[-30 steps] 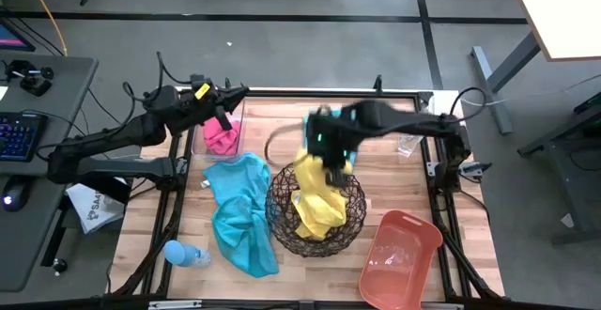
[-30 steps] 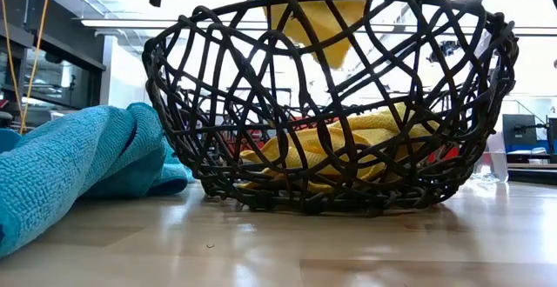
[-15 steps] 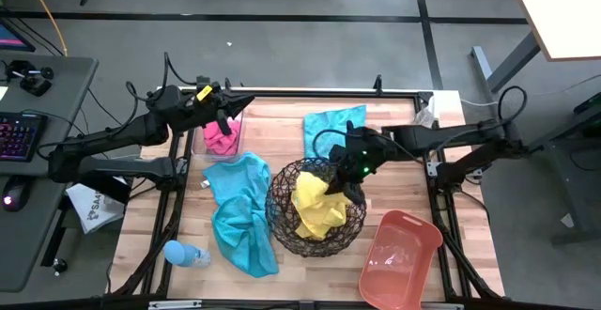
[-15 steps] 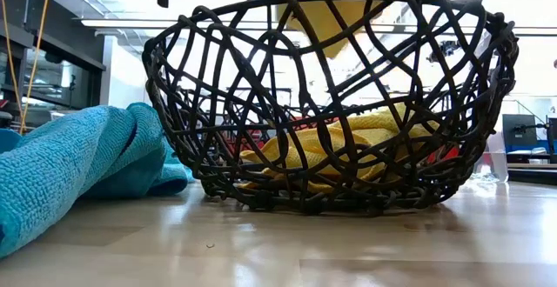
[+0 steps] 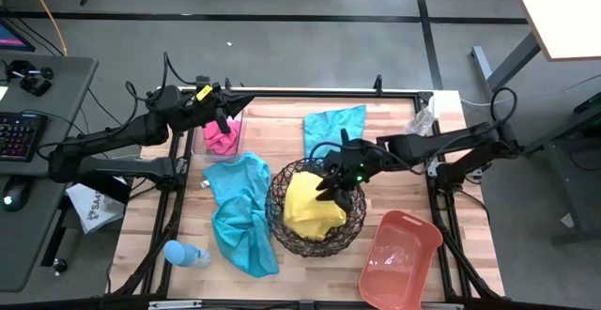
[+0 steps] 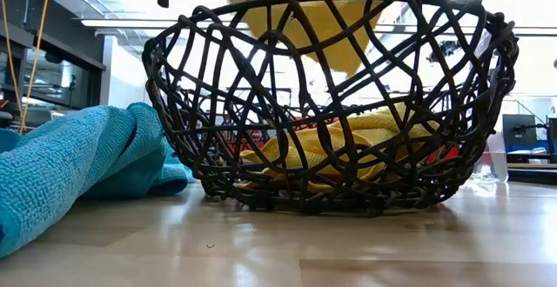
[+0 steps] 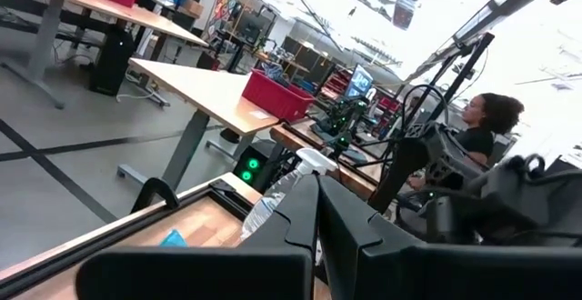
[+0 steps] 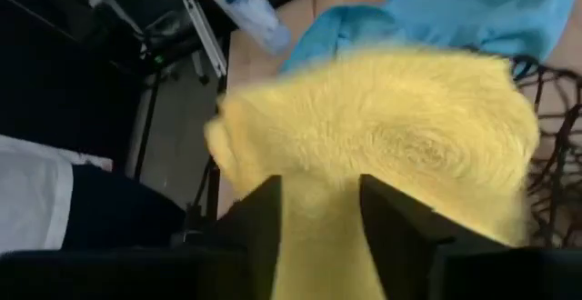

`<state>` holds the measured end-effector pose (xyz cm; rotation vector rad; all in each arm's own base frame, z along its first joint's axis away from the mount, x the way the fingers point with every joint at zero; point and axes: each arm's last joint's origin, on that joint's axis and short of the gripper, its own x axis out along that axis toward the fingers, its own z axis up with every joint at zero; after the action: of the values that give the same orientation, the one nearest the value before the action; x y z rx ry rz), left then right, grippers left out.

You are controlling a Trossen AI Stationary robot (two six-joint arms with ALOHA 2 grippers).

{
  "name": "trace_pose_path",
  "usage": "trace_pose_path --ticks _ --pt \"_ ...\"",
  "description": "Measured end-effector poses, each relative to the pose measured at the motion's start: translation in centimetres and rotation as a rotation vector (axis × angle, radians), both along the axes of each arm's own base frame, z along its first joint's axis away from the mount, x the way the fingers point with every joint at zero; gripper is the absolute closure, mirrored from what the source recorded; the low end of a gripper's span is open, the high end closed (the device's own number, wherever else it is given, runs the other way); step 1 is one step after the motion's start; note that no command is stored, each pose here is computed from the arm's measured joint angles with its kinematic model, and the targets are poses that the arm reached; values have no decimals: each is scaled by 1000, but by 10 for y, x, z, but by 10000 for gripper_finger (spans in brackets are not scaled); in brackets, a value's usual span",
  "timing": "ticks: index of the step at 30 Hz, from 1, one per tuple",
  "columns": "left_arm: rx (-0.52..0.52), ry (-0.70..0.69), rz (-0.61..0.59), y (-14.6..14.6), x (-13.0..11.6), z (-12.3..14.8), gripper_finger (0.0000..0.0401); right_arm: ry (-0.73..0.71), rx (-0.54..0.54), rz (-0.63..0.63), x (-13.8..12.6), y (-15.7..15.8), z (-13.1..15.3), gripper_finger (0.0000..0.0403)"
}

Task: Sort microfiber towel by color & place in baskets
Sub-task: Put the yellow towel into the black basket, then put the bottom left blue towel into the orange bin

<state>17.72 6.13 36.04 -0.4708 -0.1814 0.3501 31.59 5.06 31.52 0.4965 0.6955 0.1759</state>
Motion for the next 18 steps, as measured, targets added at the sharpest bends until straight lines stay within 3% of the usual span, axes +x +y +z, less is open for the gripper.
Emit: trace_pose_path --ticks 5,9,11,18 --pt "-4 -2 -1 0 0 0 401 9 -93 45 -4 -3 17 154" --pt "31 26 -11 -1 3 -1 401 12 -172 93 -8 -8 32 109" --pt "69 141 -66 -5 10 -4 401 26 -207 95 -11 -13 41 99" --pt "109 740 -391 -34 28 4 396 83 -306 16 -18 -35 57 96"
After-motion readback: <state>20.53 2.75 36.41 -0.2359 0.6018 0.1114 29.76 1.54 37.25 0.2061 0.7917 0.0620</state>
